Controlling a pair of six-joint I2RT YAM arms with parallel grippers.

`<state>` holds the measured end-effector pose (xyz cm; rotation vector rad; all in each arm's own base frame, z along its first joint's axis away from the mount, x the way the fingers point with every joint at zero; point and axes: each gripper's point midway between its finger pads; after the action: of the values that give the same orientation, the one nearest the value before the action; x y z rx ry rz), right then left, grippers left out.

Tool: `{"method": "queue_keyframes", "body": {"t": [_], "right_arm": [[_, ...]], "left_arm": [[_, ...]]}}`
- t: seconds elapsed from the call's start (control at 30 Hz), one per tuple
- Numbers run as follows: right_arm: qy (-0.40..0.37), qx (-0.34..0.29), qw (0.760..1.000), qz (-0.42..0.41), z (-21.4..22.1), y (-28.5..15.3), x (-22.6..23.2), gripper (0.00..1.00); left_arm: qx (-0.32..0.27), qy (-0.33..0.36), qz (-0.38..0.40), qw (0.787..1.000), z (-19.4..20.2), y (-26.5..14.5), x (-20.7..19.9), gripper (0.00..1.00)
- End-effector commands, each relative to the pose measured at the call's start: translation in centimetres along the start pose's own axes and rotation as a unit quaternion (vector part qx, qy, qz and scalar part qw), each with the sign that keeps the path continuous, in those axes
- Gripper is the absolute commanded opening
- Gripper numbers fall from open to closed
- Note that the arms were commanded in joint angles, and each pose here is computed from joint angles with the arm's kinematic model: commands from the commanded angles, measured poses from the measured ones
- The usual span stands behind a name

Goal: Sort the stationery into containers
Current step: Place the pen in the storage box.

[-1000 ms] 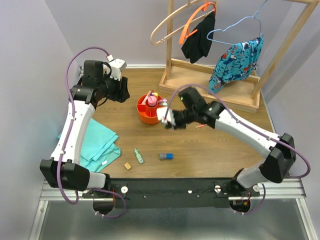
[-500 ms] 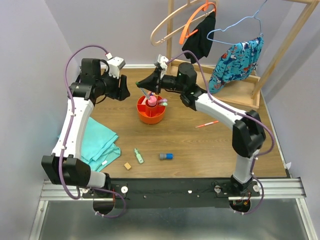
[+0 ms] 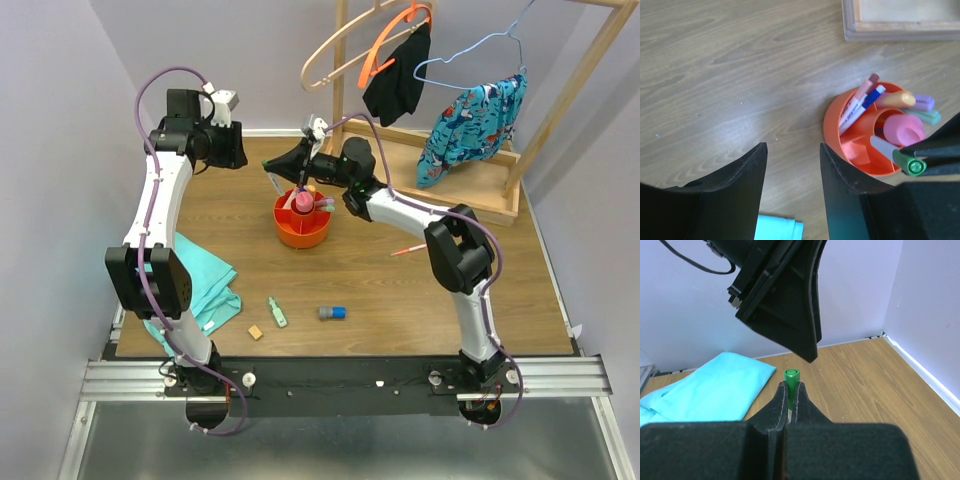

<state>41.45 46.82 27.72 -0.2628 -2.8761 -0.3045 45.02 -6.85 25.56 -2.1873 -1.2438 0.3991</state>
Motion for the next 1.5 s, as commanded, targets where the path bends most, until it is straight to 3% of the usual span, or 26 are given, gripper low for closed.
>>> {"method": "queue_keyframes", "body": {"t": [0.0, 0.53, 0.6, 0.73, 0.77, 0.97, 1.1, 1.27, 1.43, 1.47], "right_arm": [[-0.010, -0.038, 0.999, 0.007, -0.2, 0.2, -2.0, 0.01], [0.028, -0.013, 0.999, 0.026, 6.0, -0.1, -4.8, 0.01], [0.027, -0.017, 0.999, 0.032, 5.6, -0.2, -4.7, 0.06], [0.021, -0.015, 0.999, 0.047, 5.3, -0.7, -4.9, 0.26], [0.021, -0.010, 0.999, 0.049, 5.6, -0.8, -4.8, 0.27], [0.015, -0.010, 0.998, 0.064, 4.9, -1.5, -4.6, 0.43], [0.006, -0.017, 0.998, 0.064, 3.4, -1.8, -3.9, 0.45], [-0.014, -0.027, 0.996, 0.080, -1.7, -3.0, -1.3, 0.46], [0.020, -0.035, 0.973, 0.226, -6.1, -7.7, -1.5, 0.48], [0.062, -0.016, 0.960, 0.273, -5.3, -9.7, -2.3, 0.50]], "left_arm": [[-0.005, -0.021, -0.019, 1.000, -0.5, 0.7, 2.2, 0.55], [-0.004, -0.038, 0.007, 0.999, 0.0, 1.6, 1.5, 0.55], [-0.004, -0.038, 0.007, 0.999, 0.0, 1.5, 1.4, 0.55], [-0.005, -0.037, 0.005, 0.999, 0.0, 1.2, 1.3, 0.55], [-0.004, -0.036, 0.004, 0.999, 0.1, 1.2, 1.3, 0.55], [-0.008, -0.035, 0.004, 0.999, -0.1, 0.8, 1.2, 0.55], [-0.013, -0.034, 0.004, 0.999, -0.4, 0.5, 1.1, 0.55], [-0.039, -0.023, 0.010, 0.999, -2.0, -0.9, 0.5, 0.56], [-0.124, 0.052, 0.104, 0.985, -6.3, -5.1, -4.4, 0.59], [-0.142, 0.090, 0.147, 0.975, -7.9, -5.6, -8.3, 0.60]]}}
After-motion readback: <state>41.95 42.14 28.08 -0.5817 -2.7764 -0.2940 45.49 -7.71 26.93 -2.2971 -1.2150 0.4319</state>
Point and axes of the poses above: each gripper's point midway between its finger pads, its own y axis out along the fingers, its own x axis along the line the jaws close on, z = x × y, and after that the axes turned 15 degrees about y, right-handed
